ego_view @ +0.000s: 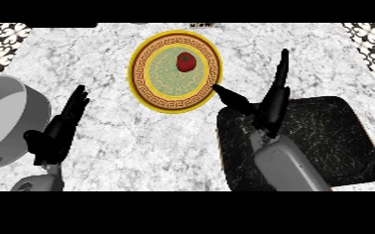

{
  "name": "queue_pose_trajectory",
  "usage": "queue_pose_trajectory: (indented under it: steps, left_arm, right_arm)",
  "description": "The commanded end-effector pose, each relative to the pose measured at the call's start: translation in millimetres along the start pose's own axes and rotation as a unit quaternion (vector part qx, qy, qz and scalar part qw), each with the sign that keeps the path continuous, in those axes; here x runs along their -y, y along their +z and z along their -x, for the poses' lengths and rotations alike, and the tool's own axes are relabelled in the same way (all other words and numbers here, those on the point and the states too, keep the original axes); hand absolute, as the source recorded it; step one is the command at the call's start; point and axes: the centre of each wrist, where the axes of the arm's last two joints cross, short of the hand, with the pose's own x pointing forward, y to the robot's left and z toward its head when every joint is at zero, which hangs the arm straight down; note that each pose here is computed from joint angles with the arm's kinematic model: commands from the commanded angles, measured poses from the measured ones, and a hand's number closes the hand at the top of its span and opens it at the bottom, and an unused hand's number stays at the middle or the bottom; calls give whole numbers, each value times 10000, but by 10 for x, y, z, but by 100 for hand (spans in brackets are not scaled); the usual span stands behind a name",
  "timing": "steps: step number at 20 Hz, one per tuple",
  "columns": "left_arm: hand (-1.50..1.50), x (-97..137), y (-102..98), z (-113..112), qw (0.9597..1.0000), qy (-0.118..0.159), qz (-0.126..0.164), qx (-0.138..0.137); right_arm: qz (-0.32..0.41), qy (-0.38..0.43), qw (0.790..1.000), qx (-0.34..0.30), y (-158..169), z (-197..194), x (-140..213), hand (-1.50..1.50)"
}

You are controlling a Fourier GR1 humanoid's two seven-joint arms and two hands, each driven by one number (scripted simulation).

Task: Pick the tomato from the tray and place it in the plate

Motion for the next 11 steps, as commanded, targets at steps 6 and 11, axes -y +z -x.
queue_pose_trajectory:
  steps: [6,11]
  left_arm:
    - [0,234,184,-1,10000,62,45,-6]
    - [0,31,-99,-45,10000,27,53,-10]
  right_arm:
    - [-422,248,9988,93,250,598,632,-150]
    - [-343,253,9987,273,151,691,585,-150]
